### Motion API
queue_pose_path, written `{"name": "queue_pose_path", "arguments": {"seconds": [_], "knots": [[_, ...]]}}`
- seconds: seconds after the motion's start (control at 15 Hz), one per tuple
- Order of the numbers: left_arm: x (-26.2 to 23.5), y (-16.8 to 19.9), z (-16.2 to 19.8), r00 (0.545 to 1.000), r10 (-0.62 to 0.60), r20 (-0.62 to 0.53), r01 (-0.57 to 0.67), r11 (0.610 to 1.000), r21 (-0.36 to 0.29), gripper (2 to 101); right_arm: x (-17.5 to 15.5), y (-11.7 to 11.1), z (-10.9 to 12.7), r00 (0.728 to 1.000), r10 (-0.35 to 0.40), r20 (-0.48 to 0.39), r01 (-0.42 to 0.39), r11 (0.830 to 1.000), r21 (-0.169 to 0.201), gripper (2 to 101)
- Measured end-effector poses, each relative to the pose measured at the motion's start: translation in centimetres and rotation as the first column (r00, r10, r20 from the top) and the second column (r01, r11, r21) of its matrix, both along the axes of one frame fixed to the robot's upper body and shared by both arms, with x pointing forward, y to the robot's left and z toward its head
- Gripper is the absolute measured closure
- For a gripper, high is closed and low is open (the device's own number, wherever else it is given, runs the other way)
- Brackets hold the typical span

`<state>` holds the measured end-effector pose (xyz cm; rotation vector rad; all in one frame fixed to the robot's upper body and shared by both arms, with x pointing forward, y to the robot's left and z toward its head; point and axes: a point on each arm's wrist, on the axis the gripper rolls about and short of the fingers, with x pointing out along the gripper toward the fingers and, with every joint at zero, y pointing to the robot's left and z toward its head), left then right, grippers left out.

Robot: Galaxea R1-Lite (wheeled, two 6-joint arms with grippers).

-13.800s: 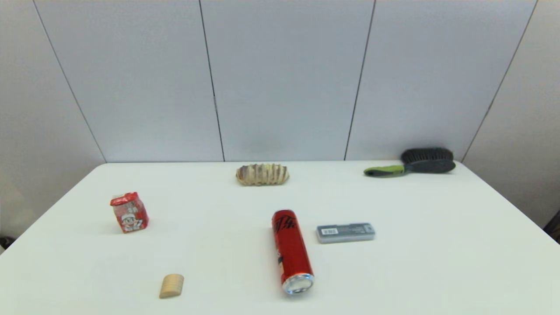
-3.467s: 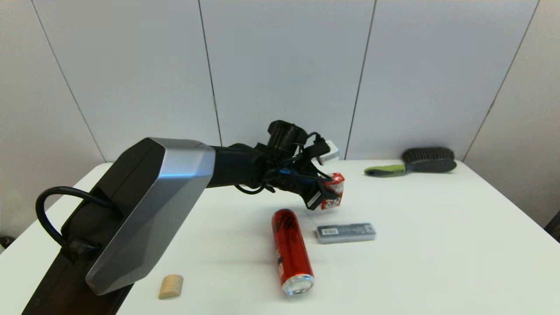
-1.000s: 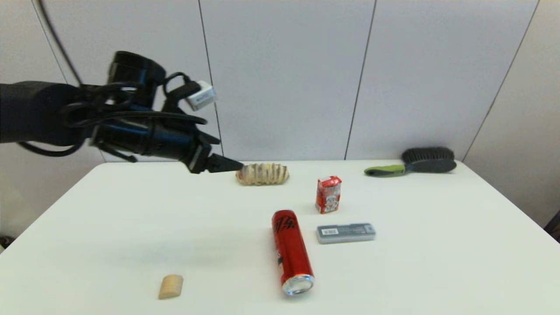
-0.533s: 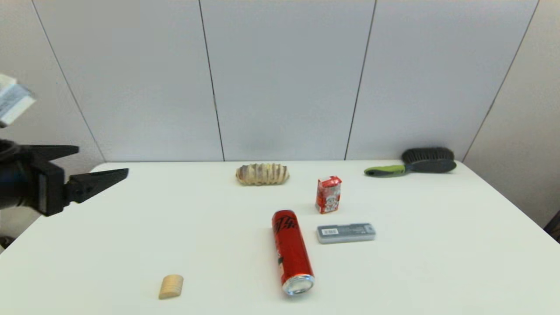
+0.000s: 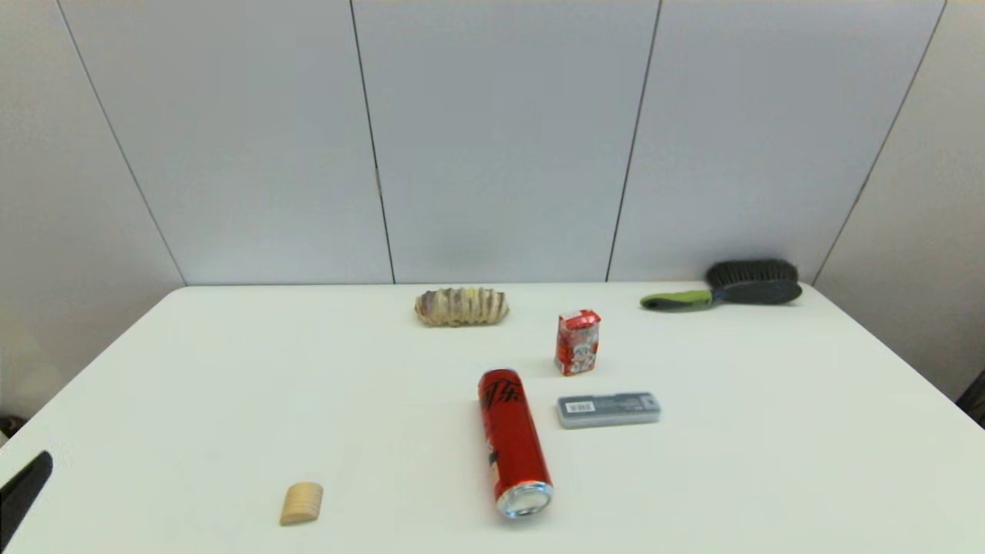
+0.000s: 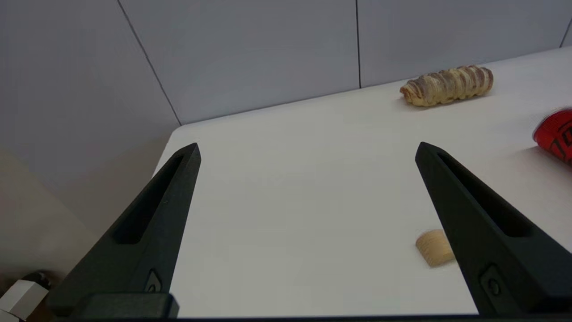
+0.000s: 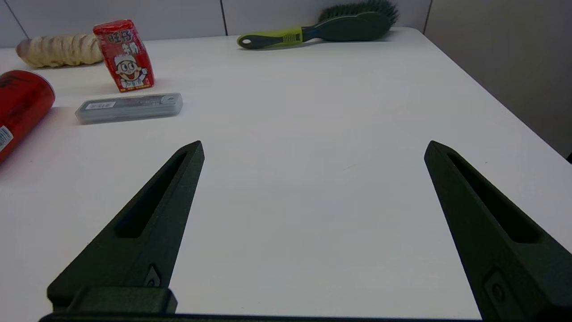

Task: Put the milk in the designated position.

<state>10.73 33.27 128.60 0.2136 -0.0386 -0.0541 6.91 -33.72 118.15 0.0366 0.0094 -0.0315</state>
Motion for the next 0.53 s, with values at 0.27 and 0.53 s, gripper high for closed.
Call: {"name": "queue_pose_path", "arguments": {"seconds": [0.27, 0.53], "knots": [[-1.8, 0.1, -4.2, 0.994, 0.017, 0.106, -0.017, 1.000, -0.003, 5.6, 0.0, 0.0, 0.0, 1.000, 0.000, 0.000, 0.000, 1.000, 0.000, 4.6], [-3.4, 0.1, -6.9, 0.986, 0.039, 0.165, -0.040, 0.999, 0.005, 5.4, 0.0, 0.0, 0.0, 1.000, 0.000, 0.000, 0.000, 1.000, 0.000, 4.6]]}}
